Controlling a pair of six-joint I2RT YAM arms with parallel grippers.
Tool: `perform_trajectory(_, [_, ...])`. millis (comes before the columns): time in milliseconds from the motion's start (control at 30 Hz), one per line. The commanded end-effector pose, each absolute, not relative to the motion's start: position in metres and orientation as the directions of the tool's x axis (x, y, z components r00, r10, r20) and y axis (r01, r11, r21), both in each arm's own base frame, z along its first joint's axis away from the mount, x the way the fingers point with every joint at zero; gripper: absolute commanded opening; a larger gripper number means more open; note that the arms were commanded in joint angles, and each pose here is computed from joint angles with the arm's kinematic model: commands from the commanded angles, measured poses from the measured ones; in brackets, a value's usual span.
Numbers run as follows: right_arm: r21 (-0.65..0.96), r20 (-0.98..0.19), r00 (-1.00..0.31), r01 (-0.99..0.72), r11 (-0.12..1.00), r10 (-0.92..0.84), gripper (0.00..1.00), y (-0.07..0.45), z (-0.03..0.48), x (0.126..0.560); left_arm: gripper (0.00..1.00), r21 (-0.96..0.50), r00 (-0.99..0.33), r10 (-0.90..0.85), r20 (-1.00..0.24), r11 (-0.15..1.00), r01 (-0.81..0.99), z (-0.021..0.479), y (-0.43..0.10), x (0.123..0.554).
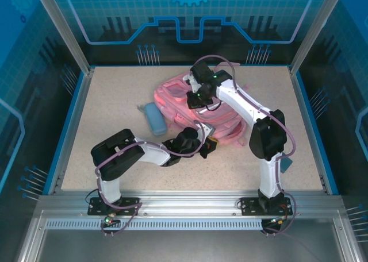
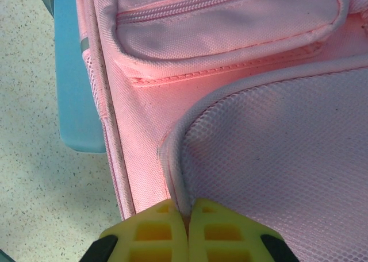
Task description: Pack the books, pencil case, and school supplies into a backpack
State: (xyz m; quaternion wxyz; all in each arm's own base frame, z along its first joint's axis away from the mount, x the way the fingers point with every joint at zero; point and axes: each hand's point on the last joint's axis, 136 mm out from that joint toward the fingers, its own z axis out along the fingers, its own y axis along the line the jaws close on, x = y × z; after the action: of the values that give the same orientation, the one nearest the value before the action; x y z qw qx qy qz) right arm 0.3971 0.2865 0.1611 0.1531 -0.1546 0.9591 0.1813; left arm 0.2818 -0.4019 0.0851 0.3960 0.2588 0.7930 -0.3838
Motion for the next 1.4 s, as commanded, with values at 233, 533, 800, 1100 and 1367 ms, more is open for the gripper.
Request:
perform_trajectory(233, [0.339, -0.519, -0.852, -0.281, 0.898, -0.071, 0.49, 0.231, 0.224, 0.389, 0.50, -0.487, -0.687, 0.096, -0.721, 0.635, 0.600, 0.097, -0.375, 0.260])
perform_trajectory(533, [0.197, -0.516, -0.857, -0.125, 0.973, -0.006, 0.64, 0.148, 0.198, 0.327, 0.70, -0.579, -0.828, -0.054, -0.558, 0.740, 0.342, 0.094, -0.311, 0.249])
perform_trajectory(800, [0.173, -0.509, -0.861, -0.108, 0.979, -0.005, 0.65, 0.133, 0.167, 0.284, 0.71, -0.695, -0.873, -0.337, -0.352, 0.719, 0.002, 0.102, -0.296, 0.262])
perform_trajectory(1100, [0.188, -0.506, -0.862, -0.118, 0.975, -0.007, 0.65, 0.142, 0.149, 0.273, 0.67, -0.802, -0.793, -0.552, -0.257, 0.580, -0.144, 0.123, -0.306, 0.291])
perform_trajectory(1367, [0.179, -0.516, -0.855, -0.157, 0.971, -0.044, 0.65, 0.142, 0.148, 0.270, 0.60, -0.773, -0.757, -0.607, -0.240, 0.592, -0.229, 0.117, -0.313, 0.312])
